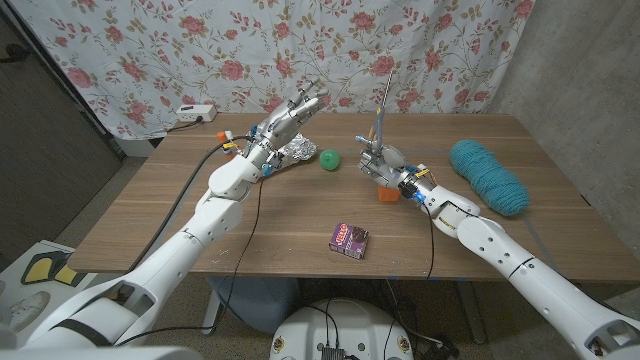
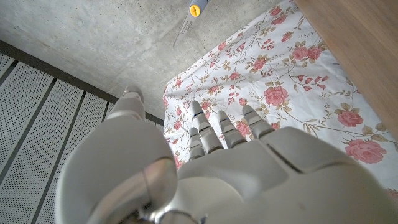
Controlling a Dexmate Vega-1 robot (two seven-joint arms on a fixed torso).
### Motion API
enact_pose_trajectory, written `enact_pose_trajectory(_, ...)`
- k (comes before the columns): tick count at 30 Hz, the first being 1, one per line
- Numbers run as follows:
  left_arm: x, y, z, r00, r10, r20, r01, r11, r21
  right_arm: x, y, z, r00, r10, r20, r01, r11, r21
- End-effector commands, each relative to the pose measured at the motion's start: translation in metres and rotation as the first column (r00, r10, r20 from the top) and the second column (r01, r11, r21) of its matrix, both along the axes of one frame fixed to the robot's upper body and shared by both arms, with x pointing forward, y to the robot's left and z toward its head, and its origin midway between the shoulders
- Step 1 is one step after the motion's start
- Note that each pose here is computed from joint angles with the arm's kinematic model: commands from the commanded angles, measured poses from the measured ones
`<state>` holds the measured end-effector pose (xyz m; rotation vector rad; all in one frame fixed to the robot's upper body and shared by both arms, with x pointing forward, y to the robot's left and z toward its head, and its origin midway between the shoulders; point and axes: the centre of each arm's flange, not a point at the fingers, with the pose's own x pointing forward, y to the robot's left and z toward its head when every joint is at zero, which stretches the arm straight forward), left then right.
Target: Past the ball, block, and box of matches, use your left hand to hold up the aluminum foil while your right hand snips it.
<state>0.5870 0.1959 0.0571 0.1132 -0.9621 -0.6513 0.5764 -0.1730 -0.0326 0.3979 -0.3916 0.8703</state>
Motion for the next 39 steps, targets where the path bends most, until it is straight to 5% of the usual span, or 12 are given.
enact_pose_trajectory(1,-0.003,0.017,-0.006,0.999,0.036,-0.015,-0.037,0.999,-0.020,-0.003,-0.002,0.003,1.000,0.007,-0.009,-0.007,1.000,-0.007)
enact_pose_trajectory(39,-0.005,0.022,-0.022,0.998,0.050,-0.046,-0.052,0.998,-0.026,-0.020,-0.006,0.005,1.000,-0.029,0.009,0.029,0.999,-0.042)
